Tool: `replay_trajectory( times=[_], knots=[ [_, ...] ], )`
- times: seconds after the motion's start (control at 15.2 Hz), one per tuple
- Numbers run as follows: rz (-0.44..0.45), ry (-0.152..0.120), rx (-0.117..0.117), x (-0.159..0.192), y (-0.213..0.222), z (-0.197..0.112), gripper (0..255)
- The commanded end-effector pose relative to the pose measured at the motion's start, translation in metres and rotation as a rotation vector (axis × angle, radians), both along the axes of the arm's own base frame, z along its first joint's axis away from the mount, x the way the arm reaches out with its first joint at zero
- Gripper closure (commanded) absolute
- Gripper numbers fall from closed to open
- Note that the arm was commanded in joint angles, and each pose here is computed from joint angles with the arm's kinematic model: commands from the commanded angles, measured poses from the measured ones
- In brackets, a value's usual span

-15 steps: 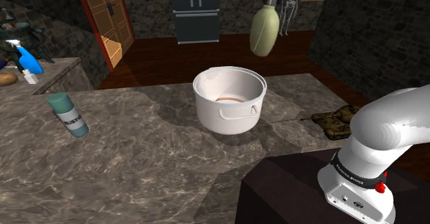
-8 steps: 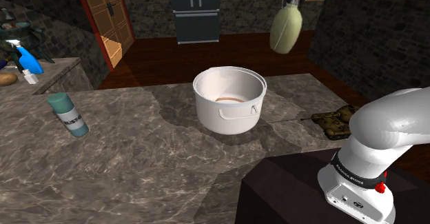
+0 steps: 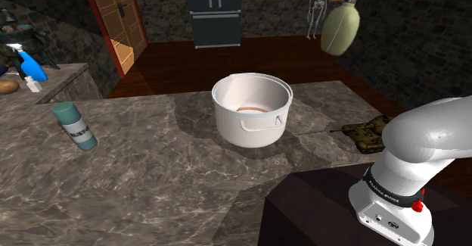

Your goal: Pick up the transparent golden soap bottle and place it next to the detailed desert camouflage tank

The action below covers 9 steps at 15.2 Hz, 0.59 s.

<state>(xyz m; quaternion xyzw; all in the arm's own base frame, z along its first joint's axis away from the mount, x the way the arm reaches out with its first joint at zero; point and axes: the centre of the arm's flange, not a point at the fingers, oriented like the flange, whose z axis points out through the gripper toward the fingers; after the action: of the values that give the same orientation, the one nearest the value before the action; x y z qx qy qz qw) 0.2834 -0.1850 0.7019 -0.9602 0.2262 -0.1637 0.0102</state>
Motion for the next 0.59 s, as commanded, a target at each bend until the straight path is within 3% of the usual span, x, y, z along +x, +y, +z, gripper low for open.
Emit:
replay_trajectory(
  times=[0.0,0.53],
  knots=[
    [0.001,0.0,-0.001,-0.005,-0.022,0.0,255],
    [0.001,0.0,-0.001,-0.005,-0.022,-0.042,255]
  ],
)
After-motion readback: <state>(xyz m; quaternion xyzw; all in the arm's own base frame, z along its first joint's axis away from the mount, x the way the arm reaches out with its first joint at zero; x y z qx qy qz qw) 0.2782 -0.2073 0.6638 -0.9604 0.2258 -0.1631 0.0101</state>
